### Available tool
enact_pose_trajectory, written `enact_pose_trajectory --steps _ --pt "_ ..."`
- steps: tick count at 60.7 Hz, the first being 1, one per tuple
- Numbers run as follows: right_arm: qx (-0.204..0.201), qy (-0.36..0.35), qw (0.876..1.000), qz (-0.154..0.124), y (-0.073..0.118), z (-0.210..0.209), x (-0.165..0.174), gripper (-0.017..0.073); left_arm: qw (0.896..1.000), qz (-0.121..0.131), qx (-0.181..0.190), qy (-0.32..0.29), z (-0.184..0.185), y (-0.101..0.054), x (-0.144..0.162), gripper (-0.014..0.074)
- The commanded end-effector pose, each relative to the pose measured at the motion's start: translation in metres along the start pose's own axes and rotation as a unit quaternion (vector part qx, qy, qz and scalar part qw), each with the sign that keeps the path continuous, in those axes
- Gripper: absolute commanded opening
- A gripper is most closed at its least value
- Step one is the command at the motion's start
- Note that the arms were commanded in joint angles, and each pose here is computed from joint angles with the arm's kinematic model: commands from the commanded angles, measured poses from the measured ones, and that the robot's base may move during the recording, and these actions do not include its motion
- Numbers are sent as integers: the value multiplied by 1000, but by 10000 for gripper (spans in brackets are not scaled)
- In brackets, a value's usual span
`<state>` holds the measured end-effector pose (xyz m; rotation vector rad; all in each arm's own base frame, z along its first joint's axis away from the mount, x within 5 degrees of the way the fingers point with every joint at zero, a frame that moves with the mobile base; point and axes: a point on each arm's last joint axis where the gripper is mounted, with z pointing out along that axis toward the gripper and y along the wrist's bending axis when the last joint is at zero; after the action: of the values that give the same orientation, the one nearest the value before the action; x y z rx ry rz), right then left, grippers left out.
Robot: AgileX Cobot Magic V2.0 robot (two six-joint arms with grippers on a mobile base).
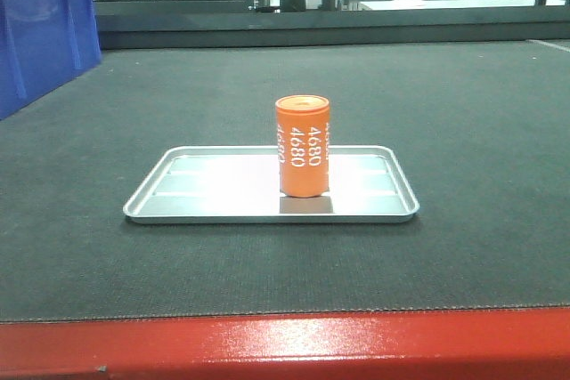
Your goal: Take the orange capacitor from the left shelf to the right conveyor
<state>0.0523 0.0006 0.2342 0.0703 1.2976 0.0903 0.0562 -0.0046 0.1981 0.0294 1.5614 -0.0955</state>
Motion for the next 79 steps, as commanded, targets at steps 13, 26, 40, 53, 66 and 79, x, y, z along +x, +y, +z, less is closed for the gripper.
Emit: enact_pose_trajectory --steps 13,26,40,53,66,79 --pt "8 -27 999 -34 -1 -3 -5 50 999 -3 2 -33 0 0 1 -125" --pt "8 -28 999 -31 -2 -4 2 50 999 -3 2 -33 0 0 1 -125" --pt "8 -29 999 -30 -2 -4 2 50 999 -3 2 -33 0 0 1 -125" --pt "8 -32 999 -30 -2 -4 2 50 999 -3 2 -33 0 0 1 -125" --pt "8 -31 999 -30 -2 -4 2 49 999 -3 2 -33 0 0 1 -125" --pt "8 -31 999 -30 -2 -4 2 49 999 -3 2 -33 0 0 1 -125"
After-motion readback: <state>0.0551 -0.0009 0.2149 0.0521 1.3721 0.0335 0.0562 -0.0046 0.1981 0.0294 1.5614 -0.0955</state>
